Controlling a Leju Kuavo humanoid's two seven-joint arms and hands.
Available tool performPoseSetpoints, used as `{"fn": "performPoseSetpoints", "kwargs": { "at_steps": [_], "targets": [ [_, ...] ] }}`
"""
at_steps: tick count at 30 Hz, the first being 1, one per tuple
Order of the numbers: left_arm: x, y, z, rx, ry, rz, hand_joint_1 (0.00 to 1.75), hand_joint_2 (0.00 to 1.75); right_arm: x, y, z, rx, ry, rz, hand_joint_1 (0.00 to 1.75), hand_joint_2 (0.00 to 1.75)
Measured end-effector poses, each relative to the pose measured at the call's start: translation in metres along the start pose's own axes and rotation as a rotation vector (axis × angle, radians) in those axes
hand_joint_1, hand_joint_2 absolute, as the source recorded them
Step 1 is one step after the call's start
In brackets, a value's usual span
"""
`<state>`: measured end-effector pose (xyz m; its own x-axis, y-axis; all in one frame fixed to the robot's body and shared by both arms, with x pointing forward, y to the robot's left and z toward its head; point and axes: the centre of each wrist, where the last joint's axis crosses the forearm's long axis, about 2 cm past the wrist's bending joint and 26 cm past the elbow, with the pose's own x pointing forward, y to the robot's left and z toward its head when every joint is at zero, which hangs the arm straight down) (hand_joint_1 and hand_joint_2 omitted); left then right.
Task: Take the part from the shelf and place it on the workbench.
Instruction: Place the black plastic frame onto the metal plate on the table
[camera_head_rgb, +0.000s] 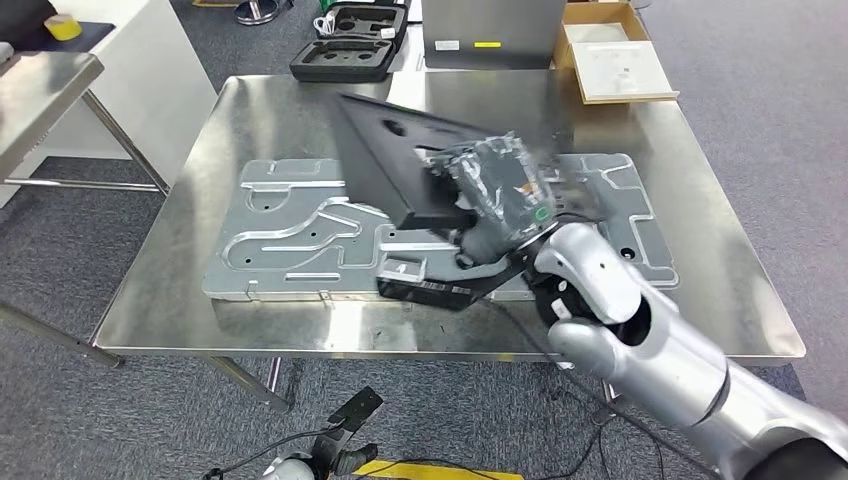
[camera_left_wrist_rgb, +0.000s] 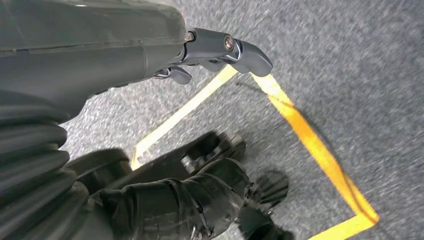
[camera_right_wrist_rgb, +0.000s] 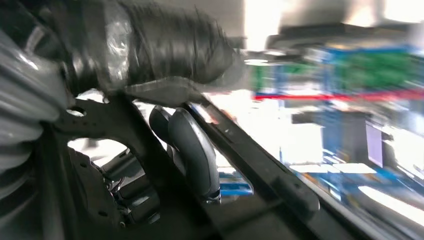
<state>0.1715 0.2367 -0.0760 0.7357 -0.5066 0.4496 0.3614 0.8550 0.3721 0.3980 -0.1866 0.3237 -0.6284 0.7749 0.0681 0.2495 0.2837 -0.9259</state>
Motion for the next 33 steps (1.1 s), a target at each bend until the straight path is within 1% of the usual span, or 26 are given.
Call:
{"fn": "performPoseSetpoints", "kwargs": {
  "at_steps": [5,12,14,17,22,25,33],
  "targets": [
    [-0.001,0.005,-0.001,0.008,-0.004,0.001,0.00,1.75,-0.020,-0.005,-0.008,0.060,0.055,0.112,1.75,1.75],
    [-0.005,0.007,-0.001,0.031,0.001,0.005,0.00,1.75,-0.044,-0.003,-0.008,0.244,0.142,0.330,1.75,1.75],
    [-0.006,0.006,-0.001,0.037,-0.002,0.008,0.00,1.75,-0.054,0.003,-0.002,0.281,0.172,0.357,1.75,1.75],
    [-0.010,0.004,0.000,0.035,-0.009,0.017,0.00,1.75,-0.071,0.014,0.014,0.342,0.215,0.377,1.75,1.75],
    [-0.011,0.004,0.000,0.017,-0.084,0.055,0.00,1.75,-0.089,0.028,0.036,0.405,0.295,0.418,1.75,1.75],
    [-0.011,0.004,0.000,0.033,-0.097,0.053,0.00,1.75,-0.100,0.033,0.048,0.432,0.336,0.438,1.75,1.75],
    [-0.009,0.004,0.000,0.086,-0.122,0.021,0.00,1.75,-0.113,0.041,0.065,0.465,0.394,0.462,1.75,1.75]
  ]
}}
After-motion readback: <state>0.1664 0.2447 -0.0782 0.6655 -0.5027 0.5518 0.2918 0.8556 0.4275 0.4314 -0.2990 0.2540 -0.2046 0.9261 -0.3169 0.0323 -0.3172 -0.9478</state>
